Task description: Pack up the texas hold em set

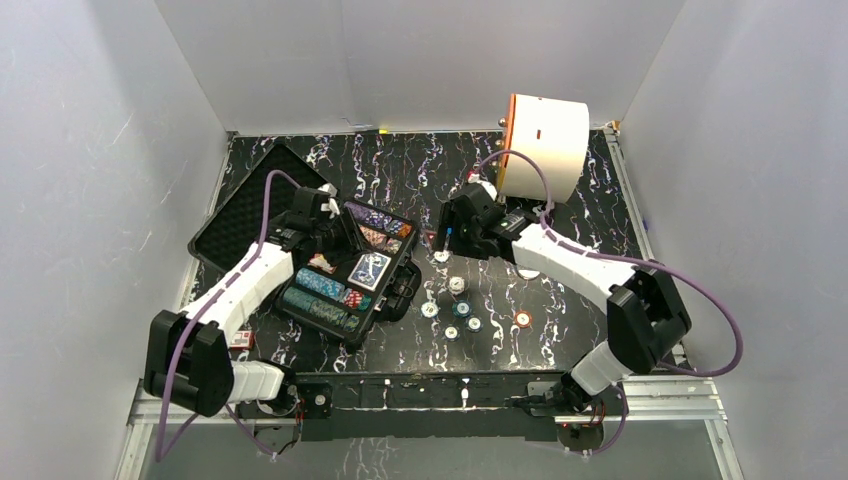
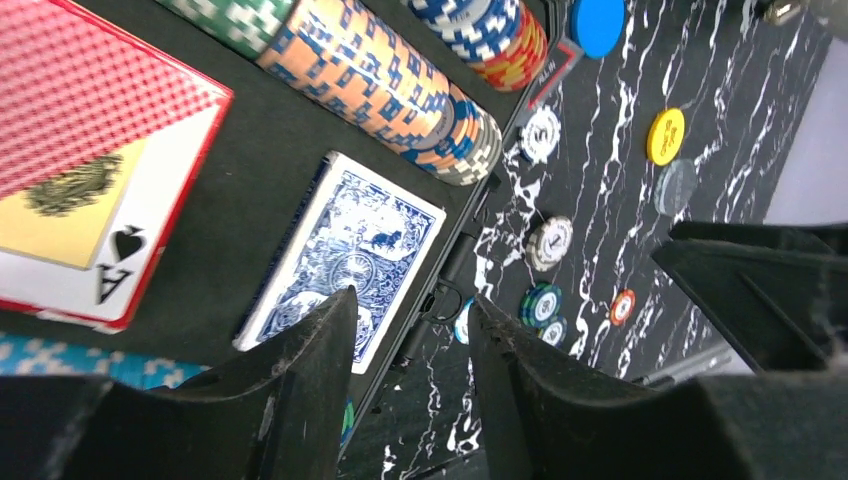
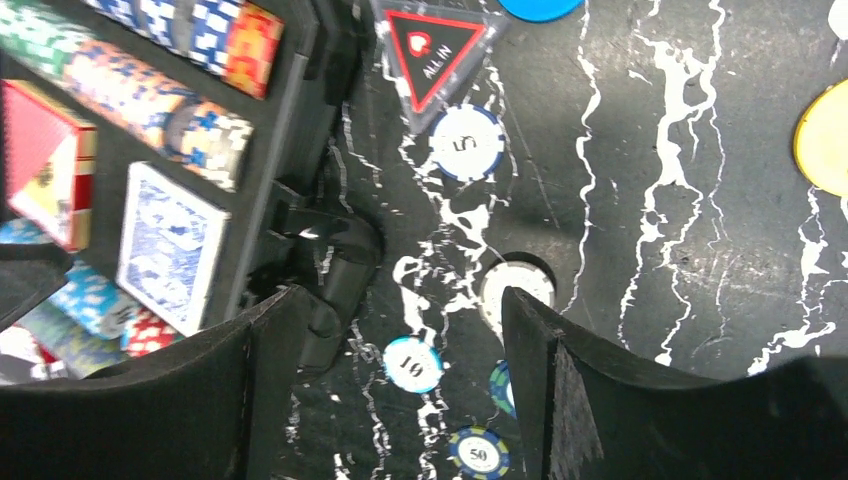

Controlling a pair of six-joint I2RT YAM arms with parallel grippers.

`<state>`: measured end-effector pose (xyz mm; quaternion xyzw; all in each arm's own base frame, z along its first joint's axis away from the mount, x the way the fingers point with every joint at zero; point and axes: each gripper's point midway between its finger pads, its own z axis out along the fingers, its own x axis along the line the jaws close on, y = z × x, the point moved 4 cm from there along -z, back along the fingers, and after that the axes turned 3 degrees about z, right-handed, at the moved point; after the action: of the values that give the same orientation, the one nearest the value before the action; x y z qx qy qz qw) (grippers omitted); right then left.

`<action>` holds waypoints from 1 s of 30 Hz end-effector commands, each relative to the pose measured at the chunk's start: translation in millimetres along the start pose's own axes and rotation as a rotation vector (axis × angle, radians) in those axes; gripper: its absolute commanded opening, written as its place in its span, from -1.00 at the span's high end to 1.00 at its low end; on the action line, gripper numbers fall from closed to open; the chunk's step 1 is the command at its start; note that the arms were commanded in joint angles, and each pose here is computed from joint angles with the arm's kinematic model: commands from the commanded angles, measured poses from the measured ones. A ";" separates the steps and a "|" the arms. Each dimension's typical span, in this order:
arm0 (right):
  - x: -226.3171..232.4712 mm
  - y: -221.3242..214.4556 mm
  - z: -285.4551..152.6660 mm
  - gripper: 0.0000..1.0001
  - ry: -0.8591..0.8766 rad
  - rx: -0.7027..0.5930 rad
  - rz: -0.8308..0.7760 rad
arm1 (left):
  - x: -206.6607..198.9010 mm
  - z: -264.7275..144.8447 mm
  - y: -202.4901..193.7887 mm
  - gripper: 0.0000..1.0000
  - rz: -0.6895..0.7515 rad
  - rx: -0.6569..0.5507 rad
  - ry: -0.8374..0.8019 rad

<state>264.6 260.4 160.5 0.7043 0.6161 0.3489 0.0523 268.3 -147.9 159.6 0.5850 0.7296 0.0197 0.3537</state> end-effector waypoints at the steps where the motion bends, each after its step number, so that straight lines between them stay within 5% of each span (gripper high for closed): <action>1: -20.3 -13.1 13.3 -0.55 -0.112 0.076 -0.067 | -11.1 13.8 -18.2 0.15 -0.016 0.104 -0.132; 13: -50.9 -51.6 39.2 -0.50 -0.285 0.239 -0.137 | 36.7 30.6 -46.1 0.19 -0.056 0.182 0.126; 17: -56.0 -62.9 50.1 -0.49 -0.325 0.272 -0.159 | 25.6 23.8 -35.1 0.12 -0.017 0.153 0.083; 22: -53.1 -65.9 55.8 -0.45 -0.346 0.274 -0.190 | -5.5 -0.1 -10.5 -0.24 0.066 0.076 -0.054; 30: -61.9 -74.0 63.3 -0.03 -0.396 0.287 -0.215 | -24.0 -19.7 2.1 -0.44 0.094 0.035 -0.122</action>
<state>237.8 246.7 58.1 0.6902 0.7072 0.1206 0.0944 267.1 -157.8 164.0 0.6163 0.6997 -0.0047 0.3613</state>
